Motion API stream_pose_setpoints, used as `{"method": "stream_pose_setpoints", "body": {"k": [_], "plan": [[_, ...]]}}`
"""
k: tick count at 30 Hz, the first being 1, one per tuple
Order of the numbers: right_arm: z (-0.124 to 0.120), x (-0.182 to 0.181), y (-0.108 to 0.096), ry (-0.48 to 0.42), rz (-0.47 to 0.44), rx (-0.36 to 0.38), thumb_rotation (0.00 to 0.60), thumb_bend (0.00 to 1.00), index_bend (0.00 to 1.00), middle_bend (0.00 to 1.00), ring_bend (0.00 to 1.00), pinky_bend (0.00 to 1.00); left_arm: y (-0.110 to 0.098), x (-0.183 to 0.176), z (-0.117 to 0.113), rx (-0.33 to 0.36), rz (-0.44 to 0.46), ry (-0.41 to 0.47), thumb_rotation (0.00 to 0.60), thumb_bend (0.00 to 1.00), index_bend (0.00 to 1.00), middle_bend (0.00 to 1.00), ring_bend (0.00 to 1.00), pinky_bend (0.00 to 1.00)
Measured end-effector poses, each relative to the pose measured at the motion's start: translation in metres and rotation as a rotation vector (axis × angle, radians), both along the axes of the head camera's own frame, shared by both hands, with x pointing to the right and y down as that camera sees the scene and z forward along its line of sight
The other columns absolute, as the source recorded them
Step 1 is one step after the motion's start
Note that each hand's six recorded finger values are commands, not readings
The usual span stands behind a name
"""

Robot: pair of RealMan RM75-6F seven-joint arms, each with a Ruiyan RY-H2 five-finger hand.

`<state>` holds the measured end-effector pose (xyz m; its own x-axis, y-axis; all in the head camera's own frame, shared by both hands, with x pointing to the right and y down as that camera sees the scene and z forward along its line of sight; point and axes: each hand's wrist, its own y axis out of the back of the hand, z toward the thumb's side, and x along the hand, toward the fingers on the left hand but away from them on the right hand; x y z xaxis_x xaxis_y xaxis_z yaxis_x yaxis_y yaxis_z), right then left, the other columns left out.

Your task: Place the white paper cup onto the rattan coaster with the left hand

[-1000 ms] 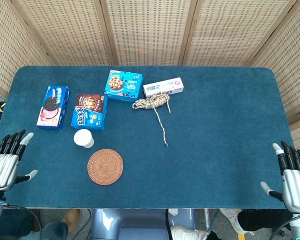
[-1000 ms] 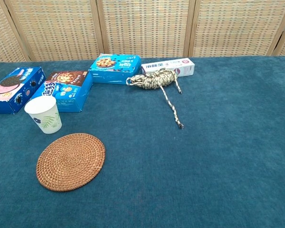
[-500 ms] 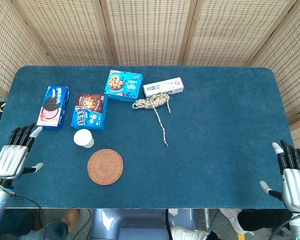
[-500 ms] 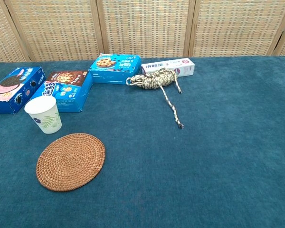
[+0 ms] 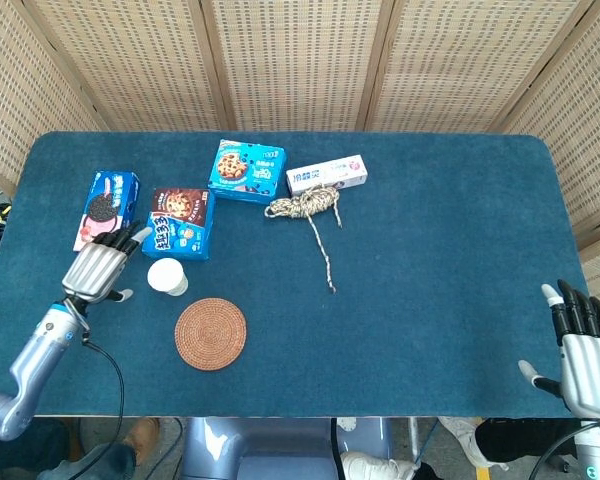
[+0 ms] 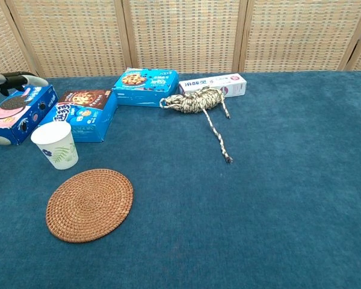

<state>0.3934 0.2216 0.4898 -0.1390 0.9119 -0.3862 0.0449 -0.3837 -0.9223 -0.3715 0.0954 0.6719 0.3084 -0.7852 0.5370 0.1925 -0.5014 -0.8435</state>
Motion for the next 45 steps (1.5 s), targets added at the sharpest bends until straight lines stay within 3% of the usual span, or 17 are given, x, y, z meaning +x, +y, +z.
{"method": "stream_pose_setpoints", "body": {"k": [7,15,19,24,28,36,45], "plan": [[0.002,0.001,0.0,0.006,0.009,-0.001,0.6,0.0,0.0,0.0,0.0,0.0,0.001,0.028,0.022,-0.015,0.087,0.022,0.6,0.0,0.05,0.17,0.28,0.32],[0.001,0.003,0.0,0.001,0.016,0.001,0.6,0.0,0.0,0.0,0.0,0.0,0.006,0.044,0.031,-0.015,0.127,0.031,0.6,0.02,0.32,0.41,0.5,0.42],[0.0,0.004,-0.001,-0.002,0.018,0.003,0.6,0.0,0.0,0.0,0.0,0.0,0.006,0.044,0.033,-0.013,0.125,0.023,0.6,0.08,0.38,0.47,0.55,0.45],[0.0,0.004,0.0,-0.006,0.016,0.002,0.6,0.0,0.0,0.0,0.0,0.0,0.004,0.04,0.031,-0.003,0.11,0.028,0.6,0.09,0.38,0.47,0.56,0.46],[0.0,0.003,0.0,-0.007,0.015,0.002,0.6,0.0,0.0,0.0,0.0,0.0,0.001,0.036,0.021,0.015,0.095,0.057,0.6,0.09,0.38,0.48,0.56,0.46],[-0.001,0.002,0.0,-0.013,0.016,0.002,0.6,0.0,0.0,0.0,0.0,0.0,0.003,0.037,-0.024,0.065,0.12,0.166,0.6,0.09,0.38,0.46,0.54,0.46],[-0.002,-0.001,0.001,-0.025,0.005,0.003,0.6,0.0,0.01,0.0,0.0,0.0,0.046,0.066,-0.055,-0.024,0.249,0.235,0.6,0.09,0.38,0.46,0.54,0.45]]}}
